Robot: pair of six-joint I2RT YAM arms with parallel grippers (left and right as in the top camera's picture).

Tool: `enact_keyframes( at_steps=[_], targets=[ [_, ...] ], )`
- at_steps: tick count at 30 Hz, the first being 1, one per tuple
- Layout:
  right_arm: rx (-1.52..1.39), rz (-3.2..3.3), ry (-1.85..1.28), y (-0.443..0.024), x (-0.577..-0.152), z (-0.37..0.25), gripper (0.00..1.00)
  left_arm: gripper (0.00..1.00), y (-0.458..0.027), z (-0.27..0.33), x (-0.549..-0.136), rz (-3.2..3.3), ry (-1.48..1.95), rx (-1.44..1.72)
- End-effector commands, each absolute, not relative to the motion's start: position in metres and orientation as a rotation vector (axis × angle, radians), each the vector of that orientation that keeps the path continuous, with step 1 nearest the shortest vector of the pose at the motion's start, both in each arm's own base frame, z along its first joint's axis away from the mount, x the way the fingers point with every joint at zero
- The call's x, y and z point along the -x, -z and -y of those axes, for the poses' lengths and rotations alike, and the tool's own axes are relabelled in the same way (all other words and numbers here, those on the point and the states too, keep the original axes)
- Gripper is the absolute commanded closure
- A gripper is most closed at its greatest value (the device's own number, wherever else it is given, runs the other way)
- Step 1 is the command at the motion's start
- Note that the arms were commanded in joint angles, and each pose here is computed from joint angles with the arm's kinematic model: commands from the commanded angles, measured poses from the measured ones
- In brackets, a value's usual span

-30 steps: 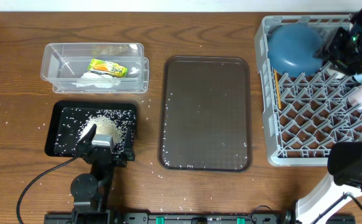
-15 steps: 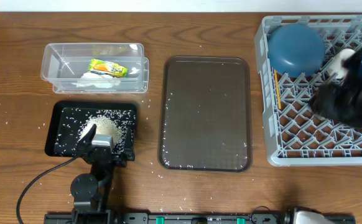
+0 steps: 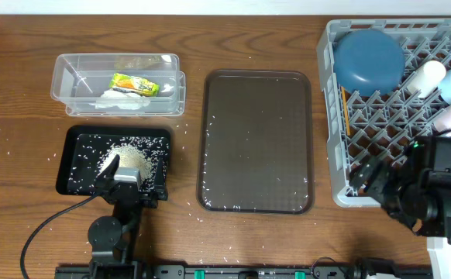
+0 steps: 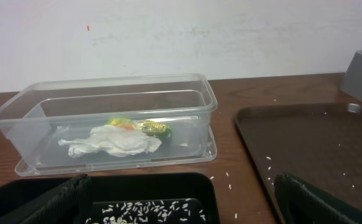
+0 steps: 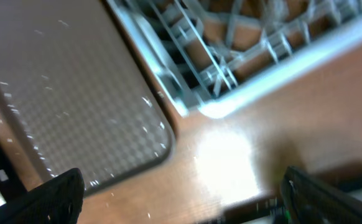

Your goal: Sort waste into correct bins and load items into the dishwasher rack

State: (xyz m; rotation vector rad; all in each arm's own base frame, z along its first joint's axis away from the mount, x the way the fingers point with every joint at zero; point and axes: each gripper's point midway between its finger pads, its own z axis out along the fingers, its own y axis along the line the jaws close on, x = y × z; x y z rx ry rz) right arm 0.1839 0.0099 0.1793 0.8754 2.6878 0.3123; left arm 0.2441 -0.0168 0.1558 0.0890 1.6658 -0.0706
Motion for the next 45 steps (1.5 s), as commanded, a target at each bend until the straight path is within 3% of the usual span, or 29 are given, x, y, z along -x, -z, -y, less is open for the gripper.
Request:
enact_keyframes(
  at_steps=[1, 8, 19, 45],
  targets=[
    [-1.001, -2.71, -0.313, -0.168, -0.172, -0.012, 0.01, 0.05, -0.14, 0.019, -0.243, -1.707, 0.074, -0.109],
    [-0.966, -2.659, -0.285, -0.163, -0.187, -0.007, 0.01, 0.05, -0.141, 0.019, -0.243, -1.706, 0.074, -0.109],
    [-0.387, -2.272, -0.395, -0.18, -0.261, -0.05, 0.01, 0.05, -0.14, 0.019, -0.243, -1.707, 0.074, -0.109],
    [-0.134, -1.71, -0.447, -0.147, -0.25, -0.049, 0.01, 0.05, -0.14, 0.019, -0.243, -1.707, 0.074, -0.109]
  ],
)
